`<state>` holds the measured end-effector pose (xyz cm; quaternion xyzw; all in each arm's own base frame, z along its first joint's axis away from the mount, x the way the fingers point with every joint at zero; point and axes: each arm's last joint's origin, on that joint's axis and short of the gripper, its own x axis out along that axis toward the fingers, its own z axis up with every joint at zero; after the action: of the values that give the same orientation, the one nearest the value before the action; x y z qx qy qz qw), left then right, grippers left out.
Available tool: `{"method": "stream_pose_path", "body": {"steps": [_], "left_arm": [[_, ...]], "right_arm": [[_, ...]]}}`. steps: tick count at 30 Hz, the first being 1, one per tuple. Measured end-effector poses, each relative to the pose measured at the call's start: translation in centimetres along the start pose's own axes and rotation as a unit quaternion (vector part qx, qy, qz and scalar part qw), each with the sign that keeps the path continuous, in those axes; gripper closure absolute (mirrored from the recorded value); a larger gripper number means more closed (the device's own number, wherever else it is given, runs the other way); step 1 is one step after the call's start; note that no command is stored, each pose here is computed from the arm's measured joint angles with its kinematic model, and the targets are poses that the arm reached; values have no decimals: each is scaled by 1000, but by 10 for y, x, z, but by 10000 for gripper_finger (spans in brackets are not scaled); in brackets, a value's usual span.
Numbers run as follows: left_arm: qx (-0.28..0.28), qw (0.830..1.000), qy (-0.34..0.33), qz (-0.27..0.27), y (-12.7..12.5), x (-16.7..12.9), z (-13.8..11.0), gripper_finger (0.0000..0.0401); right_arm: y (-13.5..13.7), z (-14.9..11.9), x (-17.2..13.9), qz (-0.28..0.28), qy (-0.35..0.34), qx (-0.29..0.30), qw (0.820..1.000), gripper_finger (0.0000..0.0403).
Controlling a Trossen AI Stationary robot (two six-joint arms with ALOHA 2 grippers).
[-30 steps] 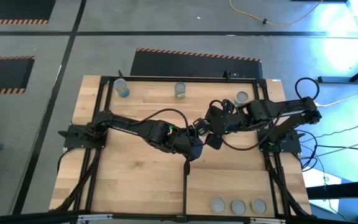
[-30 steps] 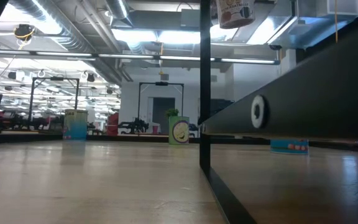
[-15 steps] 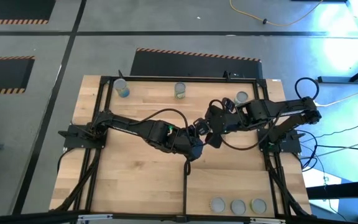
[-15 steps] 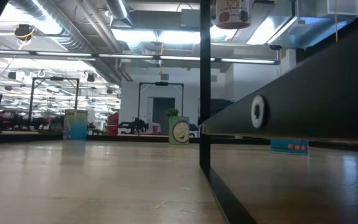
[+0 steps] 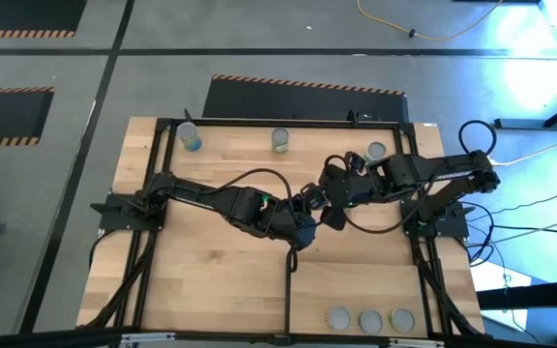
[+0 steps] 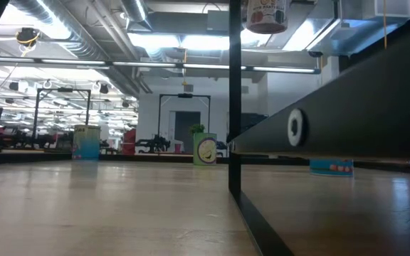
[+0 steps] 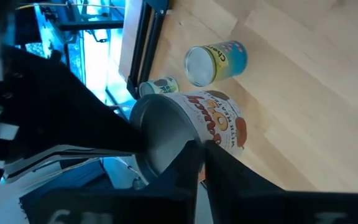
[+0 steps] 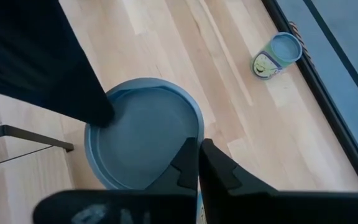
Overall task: Pick and place cans onto a shelf
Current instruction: Put the canned sauce on the shelf
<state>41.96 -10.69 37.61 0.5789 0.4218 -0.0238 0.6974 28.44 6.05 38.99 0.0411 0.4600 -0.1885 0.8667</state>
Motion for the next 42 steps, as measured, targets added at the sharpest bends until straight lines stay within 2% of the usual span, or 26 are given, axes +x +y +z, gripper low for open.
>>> {"method": "stream_pose_path", "body": {"steps": [12,19,22,32,38,42], "left_arm": [[-9,1000,15,17,2,-2,-1,366],[-11,990,106,88,6,-5,-6,366],[-23,988,113,102,11,-14,-13,365],[-155,975,80,139,33,-69,-51,364],[-263,959,-8,104,40,-106,-77,371],[-320,943,-43,82,41,-128,-96,375]], "right_arm": [[0,-1,0,-1,7,-4,1000,403],[0,-3,0,0,13,-7,1000,403],[0,-3,0,14,20,-7,1000,403],[11,-3,-24,58,3,-22,998,403],[31,-15,-45,107,-2,-71,992,403],[48,-26,-52,132,8,-63,989,403]]}}
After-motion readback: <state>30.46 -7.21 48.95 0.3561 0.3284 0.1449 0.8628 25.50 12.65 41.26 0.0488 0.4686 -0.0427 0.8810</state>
